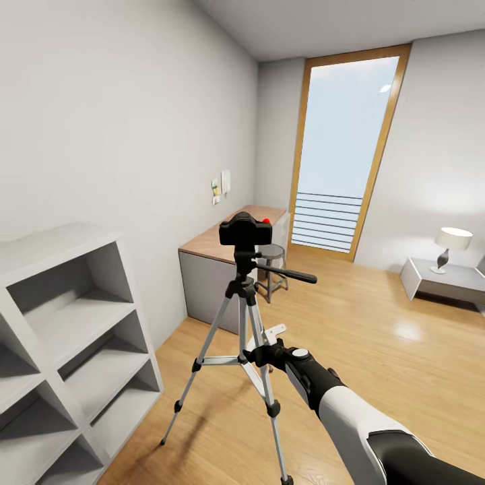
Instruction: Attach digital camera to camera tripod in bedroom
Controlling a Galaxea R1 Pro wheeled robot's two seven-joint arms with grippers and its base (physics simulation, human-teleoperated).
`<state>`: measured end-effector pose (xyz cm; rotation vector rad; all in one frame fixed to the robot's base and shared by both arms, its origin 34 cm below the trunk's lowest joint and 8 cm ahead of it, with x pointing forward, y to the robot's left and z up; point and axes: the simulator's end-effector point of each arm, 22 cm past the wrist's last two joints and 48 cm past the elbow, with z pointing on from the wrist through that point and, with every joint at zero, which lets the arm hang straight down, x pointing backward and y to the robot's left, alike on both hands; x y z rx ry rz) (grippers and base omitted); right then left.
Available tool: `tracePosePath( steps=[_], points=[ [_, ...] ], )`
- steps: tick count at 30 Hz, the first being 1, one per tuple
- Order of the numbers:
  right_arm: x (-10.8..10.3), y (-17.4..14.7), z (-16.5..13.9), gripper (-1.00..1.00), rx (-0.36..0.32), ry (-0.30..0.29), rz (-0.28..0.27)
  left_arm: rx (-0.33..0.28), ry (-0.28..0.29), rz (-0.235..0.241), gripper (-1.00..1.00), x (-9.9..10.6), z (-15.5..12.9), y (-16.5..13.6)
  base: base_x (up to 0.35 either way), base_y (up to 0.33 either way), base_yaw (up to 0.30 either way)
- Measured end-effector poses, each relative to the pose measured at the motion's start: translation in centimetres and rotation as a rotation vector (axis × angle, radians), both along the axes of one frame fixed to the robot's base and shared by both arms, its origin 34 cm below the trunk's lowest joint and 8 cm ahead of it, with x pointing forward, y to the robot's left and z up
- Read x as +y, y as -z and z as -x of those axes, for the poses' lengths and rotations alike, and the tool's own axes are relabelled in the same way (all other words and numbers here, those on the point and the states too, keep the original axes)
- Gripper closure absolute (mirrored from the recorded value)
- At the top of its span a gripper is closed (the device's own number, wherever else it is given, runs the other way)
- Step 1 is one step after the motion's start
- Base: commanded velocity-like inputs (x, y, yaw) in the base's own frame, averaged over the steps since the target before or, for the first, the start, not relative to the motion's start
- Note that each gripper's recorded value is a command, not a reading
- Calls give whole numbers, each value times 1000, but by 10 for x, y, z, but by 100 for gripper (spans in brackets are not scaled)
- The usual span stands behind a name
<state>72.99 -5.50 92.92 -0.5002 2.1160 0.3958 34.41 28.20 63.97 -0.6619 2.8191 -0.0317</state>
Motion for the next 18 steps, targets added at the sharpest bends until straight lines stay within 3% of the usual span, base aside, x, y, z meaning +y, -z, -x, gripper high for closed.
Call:
tracePosePath(
  steps=[18],
  points=[
    [0, 0, 0, -100, 0, -4, 2, 0, -4, -1, -100, 1, 0, 0, 0, 0, 0]
  ],
)
